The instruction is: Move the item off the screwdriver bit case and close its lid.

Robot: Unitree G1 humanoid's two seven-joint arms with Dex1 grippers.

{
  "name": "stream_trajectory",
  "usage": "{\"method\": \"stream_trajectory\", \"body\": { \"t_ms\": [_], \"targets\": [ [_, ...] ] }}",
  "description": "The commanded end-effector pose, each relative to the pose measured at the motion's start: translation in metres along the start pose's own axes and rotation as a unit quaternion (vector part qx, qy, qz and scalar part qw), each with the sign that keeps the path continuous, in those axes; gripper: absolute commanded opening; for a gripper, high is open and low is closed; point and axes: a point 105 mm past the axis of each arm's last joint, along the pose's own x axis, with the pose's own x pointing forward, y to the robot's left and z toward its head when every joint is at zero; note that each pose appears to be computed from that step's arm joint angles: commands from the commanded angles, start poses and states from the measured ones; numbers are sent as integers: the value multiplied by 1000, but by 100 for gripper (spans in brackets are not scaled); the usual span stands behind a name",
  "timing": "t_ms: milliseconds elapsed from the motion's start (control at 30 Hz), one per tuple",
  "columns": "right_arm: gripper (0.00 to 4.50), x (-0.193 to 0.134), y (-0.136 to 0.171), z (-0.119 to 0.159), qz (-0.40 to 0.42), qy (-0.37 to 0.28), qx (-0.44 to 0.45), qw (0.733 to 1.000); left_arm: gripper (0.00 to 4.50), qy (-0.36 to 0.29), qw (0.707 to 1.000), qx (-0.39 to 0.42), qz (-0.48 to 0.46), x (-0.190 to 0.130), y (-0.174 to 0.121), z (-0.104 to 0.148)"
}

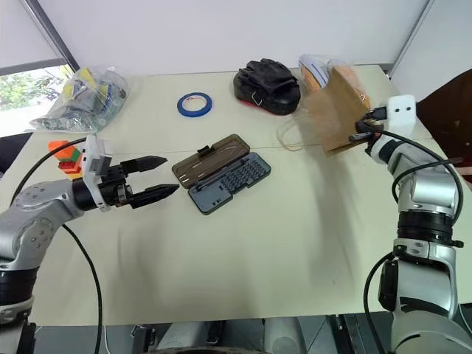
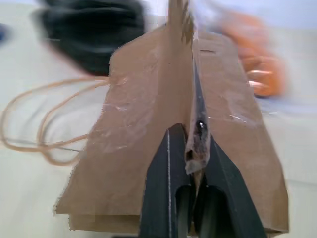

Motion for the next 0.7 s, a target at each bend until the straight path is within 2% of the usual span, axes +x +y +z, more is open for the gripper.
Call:
{"method": "stream_trajectory", "body": {
  "t_ms": [33,233,333,533,567,600,700],
  "targets": [
    [3,-6,-11,5,-16,-9,-13,1000,450,-1,1000,15,-8,0,0,2],
    [3,-14,-25,-16,-47,33,-28,998,450,5,1000,9,0,-4,3,-4],
    [79,-15,-23,-17,-42,35,-26,998,450,5,1000,6,4,-5,4,-6],
    [362,-18,-20,-7,-37,23,-47,998,450,5,1000,5,7,-5,7,-7],
    [426,-18,-20,-5,-35,21,-50,998,450,5,1000,4,8,-5,7,-7],
    [439,-19,-19,-4,-33,20,-50,998,450,5,1000,4,8,-5,7,-7],
    [439,-30,-22,8,-31,9,-75,997,450,5,1000,1,16,-7,11,-8]
  ]
}}
